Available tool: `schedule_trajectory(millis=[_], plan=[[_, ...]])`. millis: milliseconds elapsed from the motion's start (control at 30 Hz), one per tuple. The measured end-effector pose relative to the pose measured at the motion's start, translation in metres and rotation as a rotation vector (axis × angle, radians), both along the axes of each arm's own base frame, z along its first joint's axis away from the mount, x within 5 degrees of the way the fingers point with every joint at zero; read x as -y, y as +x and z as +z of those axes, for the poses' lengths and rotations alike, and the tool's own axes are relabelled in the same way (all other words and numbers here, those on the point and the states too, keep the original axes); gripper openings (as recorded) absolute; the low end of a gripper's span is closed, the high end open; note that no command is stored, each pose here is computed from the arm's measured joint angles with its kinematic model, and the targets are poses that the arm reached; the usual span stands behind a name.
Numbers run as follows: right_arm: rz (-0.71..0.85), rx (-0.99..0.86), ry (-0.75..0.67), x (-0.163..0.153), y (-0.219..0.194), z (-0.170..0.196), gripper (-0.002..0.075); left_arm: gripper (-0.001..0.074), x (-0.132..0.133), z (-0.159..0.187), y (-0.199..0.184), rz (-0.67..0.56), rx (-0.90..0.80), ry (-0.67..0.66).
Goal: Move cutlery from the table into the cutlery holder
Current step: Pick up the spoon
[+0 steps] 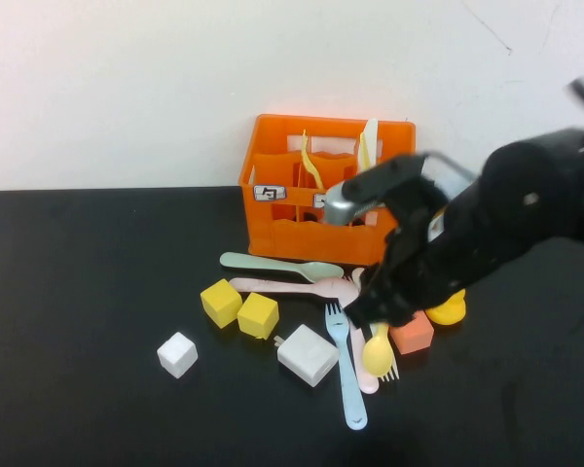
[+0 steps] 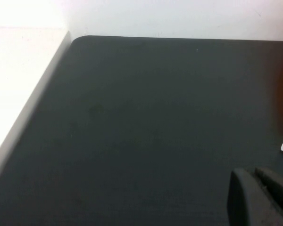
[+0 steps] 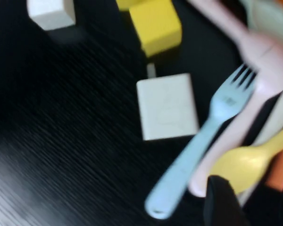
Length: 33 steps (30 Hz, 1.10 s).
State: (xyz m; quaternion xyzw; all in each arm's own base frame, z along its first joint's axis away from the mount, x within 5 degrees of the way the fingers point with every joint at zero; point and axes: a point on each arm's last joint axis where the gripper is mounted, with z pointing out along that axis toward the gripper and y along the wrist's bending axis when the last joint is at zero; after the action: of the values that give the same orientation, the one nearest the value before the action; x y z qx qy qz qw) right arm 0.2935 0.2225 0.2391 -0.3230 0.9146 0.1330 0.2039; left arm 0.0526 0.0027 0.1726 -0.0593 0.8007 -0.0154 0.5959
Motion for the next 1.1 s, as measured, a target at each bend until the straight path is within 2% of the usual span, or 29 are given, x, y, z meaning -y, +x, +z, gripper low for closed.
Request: schedule_trajectory(millis=[133,333,533,733,967,1100], plan=[[-0.118,-0.126,0.016,-0.009,0.009,-0.031,0.0267,-0.0001,0.000,0.000,0.000,0.000,0.000,0.000],[-0.205,-0.186,0.003,-0.023,0.030,-0.059,0.0267,-0.0001,0.000,0.000,0.000,0.000,0.000,0.000],[-0.266,-0.191,-0.060,-0.026,0.045,-0.070,0.0267,-0.0001,0.000,0.000,0.000,0.000,0.000,0.000],[-0.359,-0.237,-0.131,-0.016,0.051,-0.087,0.0267,-0.0001,0.000,0.000,0.000,0.000,0.000,0.000],[-0.450,-0.245,-0.120,-0.008,0.058,-0.089,0.0275,-0.0001,0.000,0.000,0.000,0.000,0.000,0.000],[-0.465,-0.232,-0.103,-0.008,0.061,-0.091,0.0314,-0.0001,0.000,0.000,0.000,-0.001,0.000,0.002]])
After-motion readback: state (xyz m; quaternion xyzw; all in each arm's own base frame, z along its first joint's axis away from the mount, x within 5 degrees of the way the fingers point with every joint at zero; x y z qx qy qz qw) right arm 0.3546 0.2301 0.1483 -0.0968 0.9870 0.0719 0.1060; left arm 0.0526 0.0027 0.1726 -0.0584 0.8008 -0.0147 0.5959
